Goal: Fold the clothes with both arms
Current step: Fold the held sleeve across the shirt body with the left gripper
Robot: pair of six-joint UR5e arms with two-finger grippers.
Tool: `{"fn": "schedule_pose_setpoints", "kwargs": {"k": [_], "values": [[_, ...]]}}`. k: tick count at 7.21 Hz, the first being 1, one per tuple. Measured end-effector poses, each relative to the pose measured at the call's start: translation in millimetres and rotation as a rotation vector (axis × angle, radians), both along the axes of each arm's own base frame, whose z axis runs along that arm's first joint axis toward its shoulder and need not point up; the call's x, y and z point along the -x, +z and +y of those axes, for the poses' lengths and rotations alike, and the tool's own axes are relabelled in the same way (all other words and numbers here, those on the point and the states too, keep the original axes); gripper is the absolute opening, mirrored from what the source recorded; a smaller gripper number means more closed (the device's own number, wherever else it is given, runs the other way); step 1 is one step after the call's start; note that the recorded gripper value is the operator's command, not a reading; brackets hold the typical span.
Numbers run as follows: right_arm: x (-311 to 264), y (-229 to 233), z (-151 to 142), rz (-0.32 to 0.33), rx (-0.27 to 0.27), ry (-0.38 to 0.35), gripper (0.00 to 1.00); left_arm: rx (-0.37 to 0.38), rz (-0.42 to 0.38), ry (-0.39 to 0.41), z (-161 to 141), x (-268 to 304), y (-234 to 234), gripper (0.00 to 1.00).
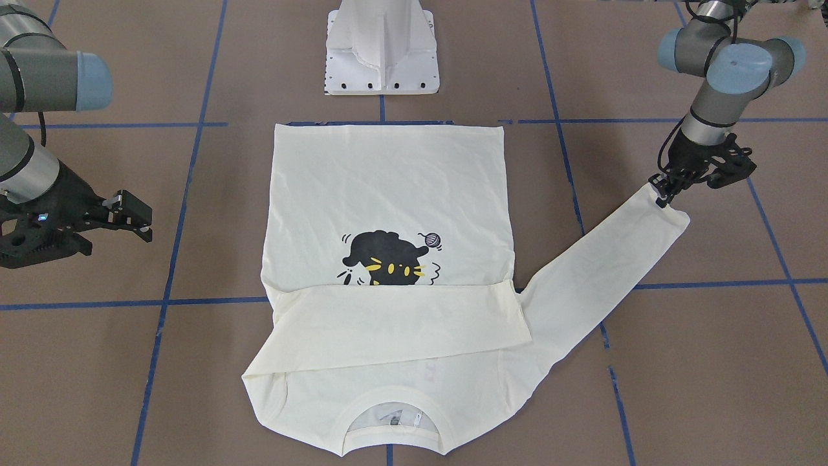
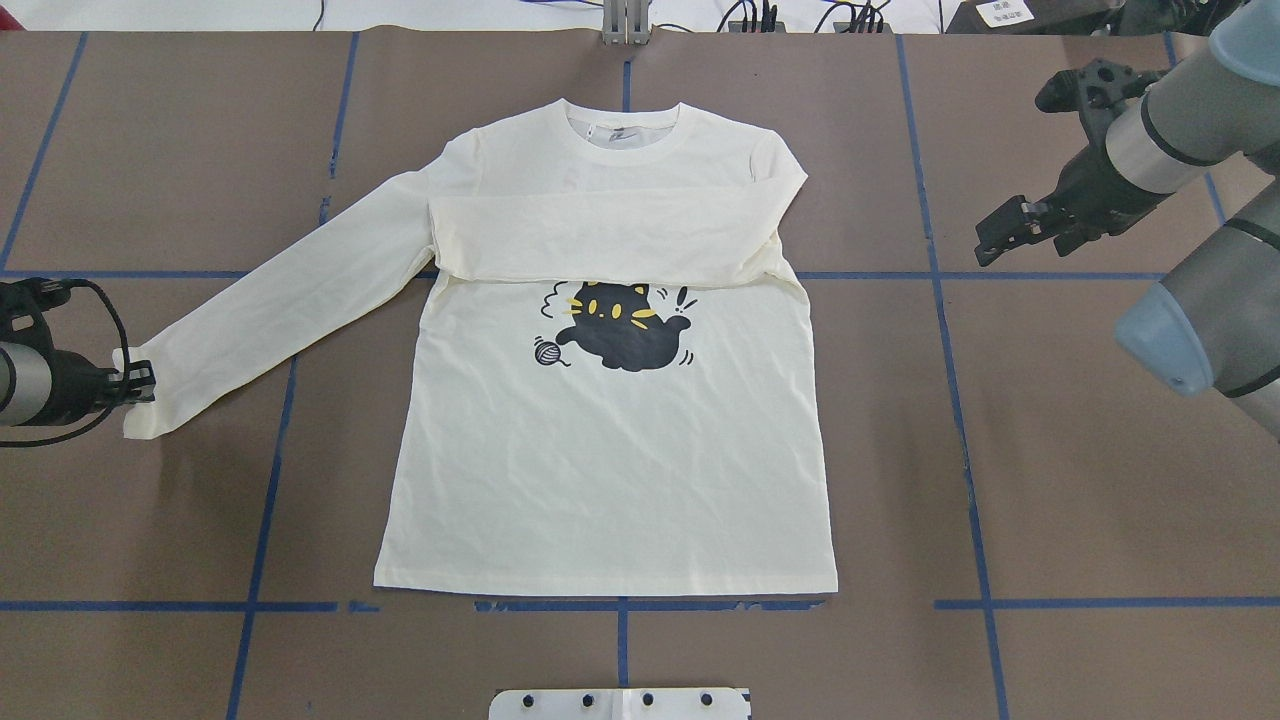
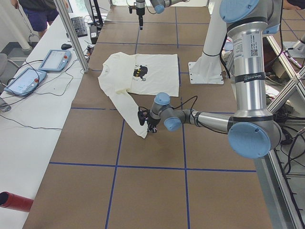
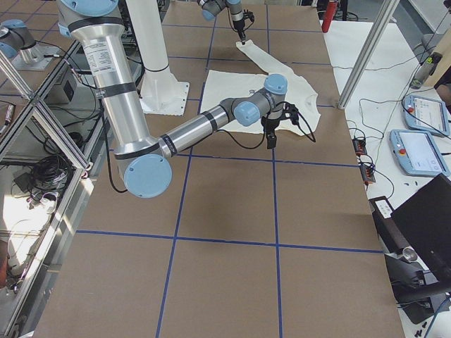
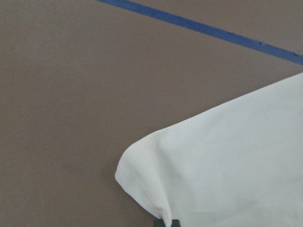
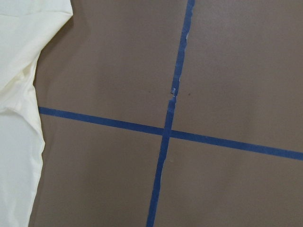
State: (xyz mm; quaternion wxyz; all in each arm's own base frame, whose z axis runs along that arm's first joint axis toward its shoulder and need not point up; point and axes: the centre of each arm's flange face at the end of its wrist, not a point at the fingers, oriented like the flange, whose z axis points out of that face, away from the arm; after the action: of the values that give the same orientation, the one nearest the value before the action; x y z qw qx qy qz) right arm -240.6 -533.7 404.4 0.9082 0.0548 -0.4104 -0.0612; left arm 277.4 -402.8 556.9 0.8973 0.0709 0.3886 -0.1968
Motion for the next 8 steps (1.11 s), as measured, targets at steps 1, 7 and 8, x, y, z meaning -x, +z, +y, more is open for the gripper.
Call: {"fn": "schedule_pose_setpoints", "kwargs": {"k": [1, 7, 8], "values": [[-6, 11, 8, 0.011, 0.014, 0.004, 1.00, -0.009, 0.006, -0.007, -16, -11, -25, 0.00], [-60, 78, 38, 0.066, 0.090, 0.057, 1.00, -0.137, 0.065, -0.044, -154, -75, -314, 0.00], [-65, 81, 39, 0.069, 0.096, 0.063, 1.00, -0.178, 0.110, -0.039, -166, -87, -365, 0.00]]}}
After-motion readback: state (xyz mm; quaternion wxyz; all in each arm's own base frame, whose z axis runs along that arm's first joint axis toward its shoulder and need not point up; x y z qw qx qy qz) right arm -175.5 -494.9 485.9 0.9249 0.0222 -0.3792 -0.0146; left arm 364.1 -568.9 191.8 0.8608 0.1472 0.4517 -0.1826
